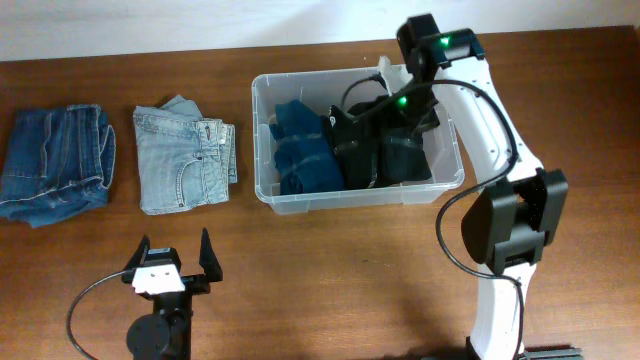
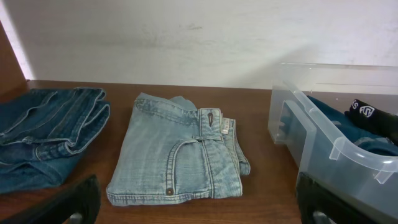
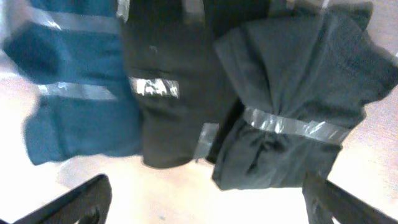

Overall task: Pack container
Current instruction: 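Lower the small black garment into the bin's right side, then release the garment and withdraw the right gripper to the right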

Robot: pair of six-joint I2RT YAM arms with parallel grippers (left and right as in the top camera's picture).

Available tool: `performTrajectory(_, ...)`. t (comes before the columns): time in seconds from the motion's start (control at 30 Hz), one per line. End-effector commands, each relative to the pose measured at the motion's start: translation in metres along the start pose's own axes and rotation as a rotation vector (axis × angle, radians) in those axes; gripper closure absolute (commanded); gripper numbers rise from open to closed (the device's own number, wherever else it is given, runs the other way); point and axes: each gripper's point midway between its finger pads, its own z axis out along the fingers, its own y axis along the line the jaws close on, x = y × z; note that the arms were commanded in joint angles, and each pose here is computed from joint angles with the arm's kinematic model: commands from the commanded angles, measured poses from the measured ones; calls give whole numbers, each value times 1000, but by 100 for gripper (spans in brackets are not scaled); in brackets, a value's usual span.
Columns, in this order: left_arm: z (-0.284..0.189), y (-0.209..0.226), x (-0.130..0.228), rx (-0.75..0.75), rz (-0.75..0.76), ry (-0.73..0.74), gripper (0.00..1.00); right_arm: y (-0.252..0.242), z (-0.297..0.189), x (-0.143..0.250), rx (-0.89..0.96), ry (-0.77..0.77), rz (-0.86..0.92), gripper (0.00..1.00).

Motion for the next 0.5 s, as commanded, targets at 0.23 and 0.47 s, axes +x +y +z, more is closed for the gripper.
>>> performTrajectory(0.23,0,0,1,1,18,2,1,-40,-192,50,330,-313,265,1)
performTrajectory(0.47,0,0,1,1,18,2,1,-74,-230,103,411,-340,390,1)
